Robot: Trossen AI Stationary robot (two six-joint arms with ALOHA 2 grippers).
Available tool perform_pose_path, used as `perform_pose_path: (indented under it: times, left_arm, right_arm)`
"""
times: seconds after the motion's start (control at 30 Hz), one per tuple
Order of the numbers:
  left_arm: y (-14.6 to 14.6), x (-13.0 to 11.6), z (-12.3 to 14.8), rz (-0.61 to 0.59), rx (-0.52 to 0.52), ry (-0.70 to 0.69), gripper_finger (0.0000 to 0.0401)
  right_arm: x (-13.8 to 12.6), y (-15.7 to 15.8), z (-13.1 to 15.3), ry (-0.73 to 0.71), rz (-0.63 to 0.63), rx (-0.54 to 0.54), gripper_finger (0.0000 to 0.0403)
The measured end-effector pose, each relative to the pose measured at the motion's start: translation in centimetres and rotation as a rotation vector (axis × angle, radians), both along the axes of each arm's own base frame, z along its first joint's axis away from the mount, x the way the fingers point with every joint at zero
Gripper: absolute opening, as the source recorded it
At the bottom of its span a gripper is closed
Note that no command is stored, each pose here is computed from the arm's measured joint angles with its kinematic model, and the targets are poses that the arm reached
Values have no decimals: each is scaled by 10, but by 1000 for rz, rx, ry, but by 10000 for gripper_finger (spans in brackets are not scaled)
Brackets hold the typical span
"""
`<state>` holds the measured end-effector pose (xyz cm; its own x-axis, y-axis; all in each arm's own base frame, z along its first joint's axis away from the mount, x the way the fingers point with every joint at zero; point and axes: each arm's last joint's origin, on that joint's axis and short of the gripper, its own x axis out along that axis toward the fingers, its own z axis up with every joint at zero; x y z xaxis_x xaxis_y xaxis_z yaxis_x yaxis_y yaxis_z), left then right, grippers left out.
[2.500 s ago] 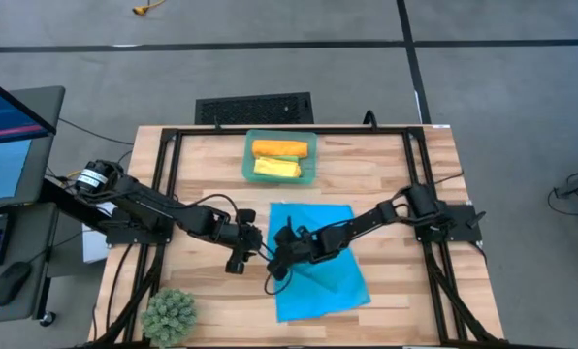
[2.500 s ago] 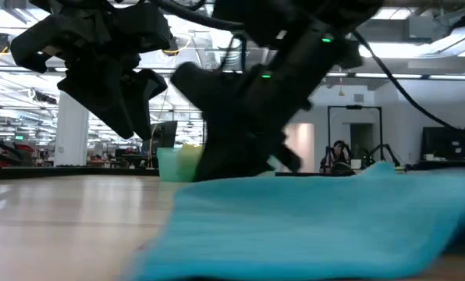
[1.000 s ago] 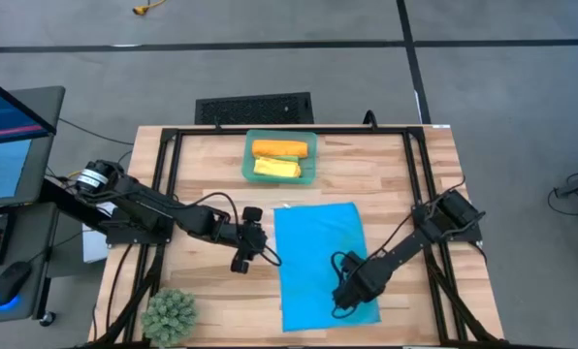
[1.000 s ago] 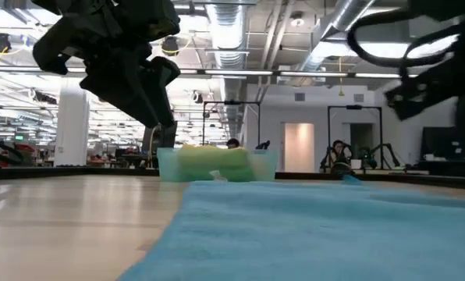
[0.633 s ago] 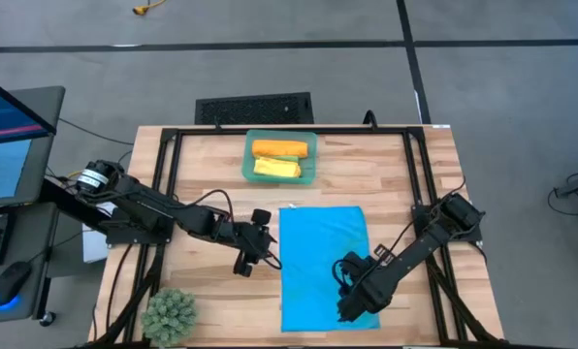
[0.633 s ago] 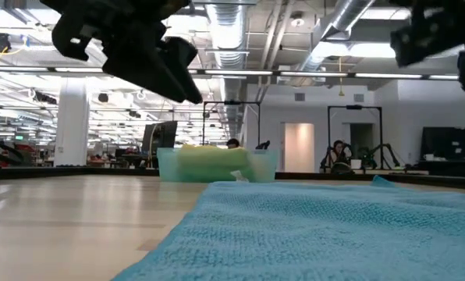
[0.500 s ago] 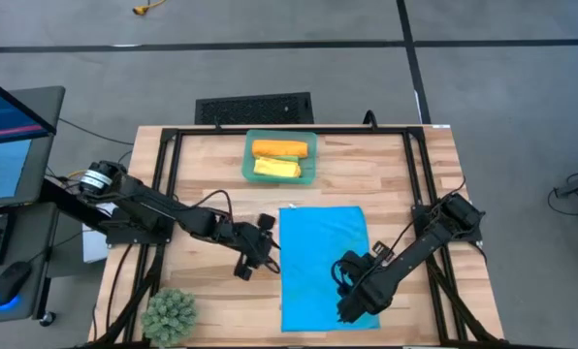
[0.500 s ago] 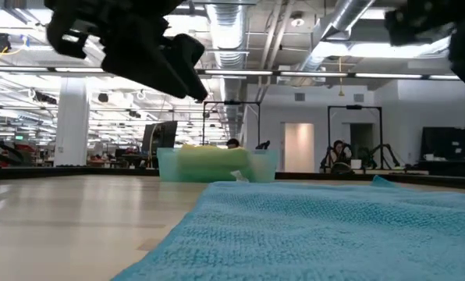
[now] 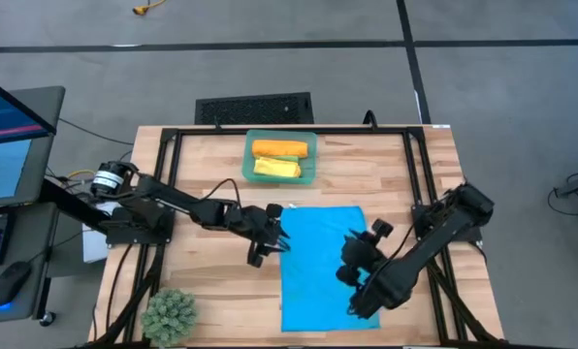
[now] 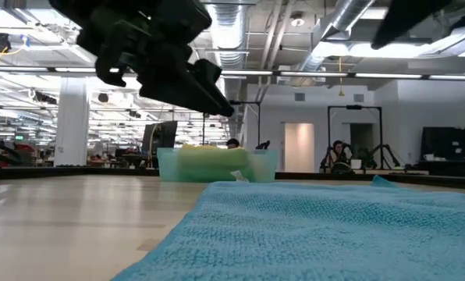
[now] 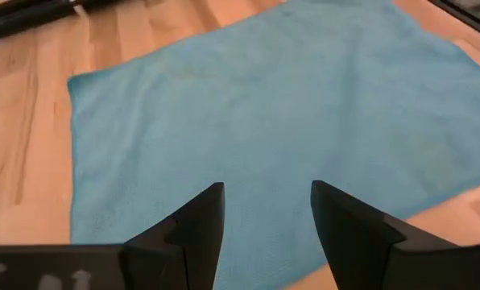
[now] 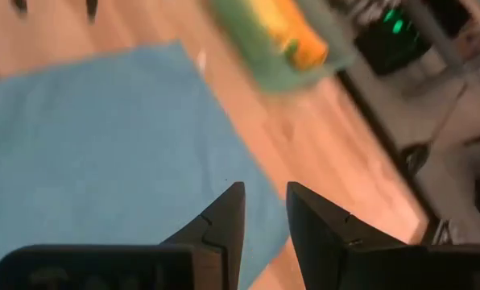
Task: Roll microfiber towels into tight, uniform cylinder then place into a basket
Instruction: Fold the blue towel
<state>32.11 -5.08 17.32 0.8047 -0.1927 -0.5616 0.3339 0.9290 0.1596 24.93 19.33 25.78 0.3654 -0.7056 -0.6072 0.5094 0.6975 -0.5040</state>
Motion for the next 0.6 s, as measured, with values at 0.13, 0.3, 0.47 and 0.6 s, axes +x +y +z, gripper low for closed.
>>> perform_pose_path:
  times: [0.13, 0.3, 0.47, 0.6]
  left_arm:
    - [10, 5, -13, 9, -40, 43, 179]
    - [14, 11, -37, 6, -54, 96, 179]
    - [17, 15, -40, 13, -53, 73, 179]
    - [24, 15, -40, 34, -54, 76, 179]
  right_arm:
    - [-8, -14, 17, -150, 20, -73, 118]
    - [-16, -32, 29, -366, -20, -112, 118]
    - [-15, -35, 32, -447, -19, -148, 118]
    - [-15, -33, 35, -455, -4, -159, 118]
